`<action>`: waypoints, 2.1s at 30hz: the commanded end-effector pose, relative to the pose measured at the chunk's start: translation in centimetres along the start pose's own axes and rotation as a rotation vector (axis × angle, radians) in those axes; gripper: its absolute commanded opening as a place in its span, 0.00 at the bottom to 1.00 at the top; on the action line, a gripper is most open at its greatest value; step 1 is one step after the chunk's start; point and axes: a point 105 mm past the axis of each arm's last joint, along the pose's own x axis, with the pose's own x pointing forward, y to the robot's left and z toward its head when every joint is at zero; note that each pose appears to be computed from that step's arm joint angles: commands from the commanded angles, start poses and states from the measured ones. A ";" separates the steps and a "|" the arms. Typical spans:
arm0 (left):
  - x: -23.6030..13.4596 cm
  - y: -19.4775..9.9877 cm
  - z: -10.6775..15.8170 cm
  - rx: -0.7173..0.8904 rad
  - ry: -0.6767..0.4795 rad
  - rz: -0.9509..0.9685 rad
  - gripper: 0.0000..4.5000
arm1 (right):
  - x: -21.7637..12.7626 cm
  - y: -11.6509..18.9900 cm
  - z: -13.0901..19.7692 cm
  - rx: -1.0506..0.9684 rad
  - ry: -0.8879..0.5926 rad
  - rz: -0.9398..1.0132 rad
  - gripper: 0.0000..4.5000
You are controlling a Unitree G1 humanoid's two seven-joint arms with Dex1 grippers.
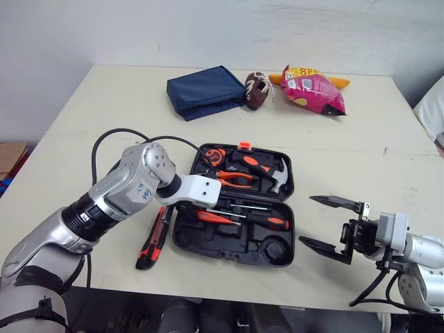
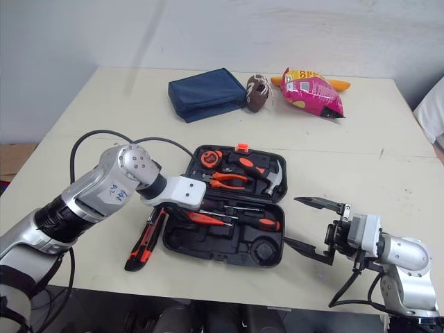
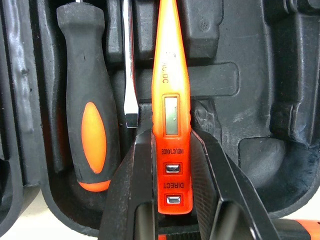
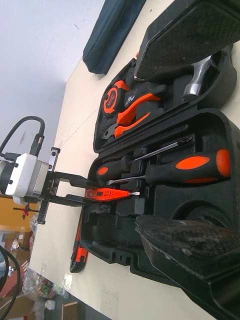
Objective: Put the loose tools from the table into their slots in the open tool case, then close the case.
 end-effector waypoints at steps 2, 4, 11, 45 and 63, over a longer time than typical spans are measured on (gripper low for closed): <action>0.2 0.0 1.1 0.012 -0.027 -0.002 0.06 | 0.3 -0.2 0.6 -0.035 -0.021 0.003 1.00; 0.2 0.0 1.1 0.013 -0.027 -0.003 0.06 | 0.3 -0.2 0.6 -0.035 -0.022 0.002 1.00; 0.2 0.1 0.0 0.000 0.001 0.022 0.06 | 0.8 -0.3 0.6 -0.038 -0.026 0.005 1.00; -2.8 0.3 0.4 -0.006 -0.773 0.241 0.05 | 0.5 0.1 0.0 0.011 -0.020 0.003 1.00; 3.0 -1.0 -0.3 -0.013 -0.729 0.160 0.01 | 2.2 -0.4 2.3 -0.001 -0.020 -0.009 1.00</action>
